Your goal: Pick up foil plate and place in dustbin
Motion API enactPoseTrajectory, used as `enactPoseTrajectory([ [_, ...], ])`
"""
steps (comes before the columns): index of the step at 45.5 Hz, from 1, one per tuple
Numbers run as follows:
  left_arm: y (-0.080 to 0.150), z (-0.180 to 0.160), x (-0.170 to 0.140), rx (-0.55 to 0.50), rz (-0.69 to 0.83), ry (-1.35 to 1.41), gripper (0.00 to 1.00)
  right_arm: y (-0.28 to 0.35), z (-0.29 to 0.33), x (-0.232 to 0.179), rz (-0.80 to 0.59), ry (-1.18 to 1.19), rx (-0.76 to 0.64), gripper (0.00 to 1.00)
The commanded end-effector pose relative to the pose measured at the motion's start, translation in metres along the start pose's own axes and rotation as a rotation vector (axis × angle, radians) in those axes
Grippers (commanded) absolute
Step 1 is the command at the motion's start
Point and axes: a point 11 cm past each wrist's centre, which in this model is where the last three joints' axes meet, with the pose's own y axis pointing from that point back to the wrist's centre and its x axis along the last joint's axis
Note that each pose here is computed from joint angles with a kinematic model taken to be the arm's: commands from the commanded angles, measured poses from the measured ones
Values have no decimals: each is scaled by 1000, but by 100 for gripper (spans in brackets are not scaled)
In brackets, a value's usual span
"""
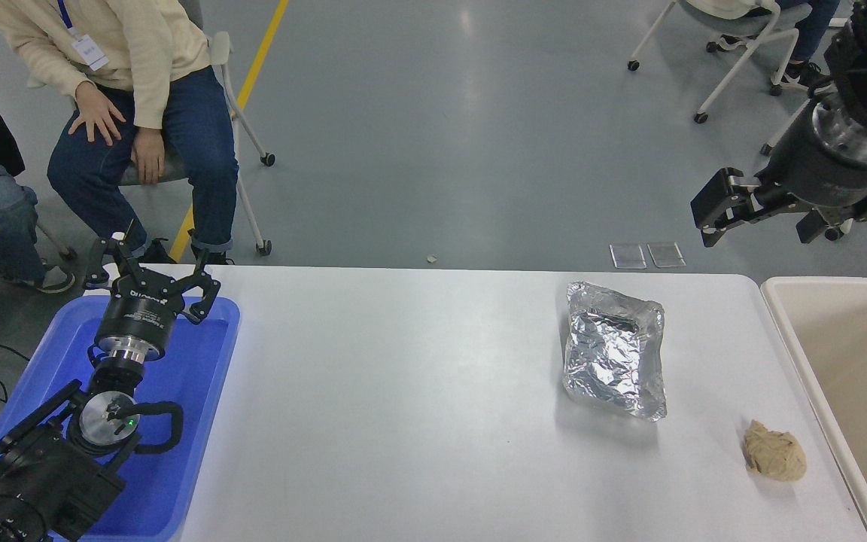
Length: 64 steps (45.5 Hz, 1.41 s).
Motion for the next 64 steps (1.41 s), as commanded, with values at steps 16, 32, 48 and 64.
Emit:
enactPoseTrajectory([
  [16,0,0,0,-1,-1,1,100,-3,-1,-1,-8,1,1,100],
  [32,0,0,0,-1,-1,1,100,-8,0,-4,-22,1,-1,100],
  [48,0,0,0,-1,-2,1,100,-14,3,-7,-37,-8,1,100],
  [64,0,0,0,-1,-4,2,100,-37,-7,-18,-103,-38,59,100],
])
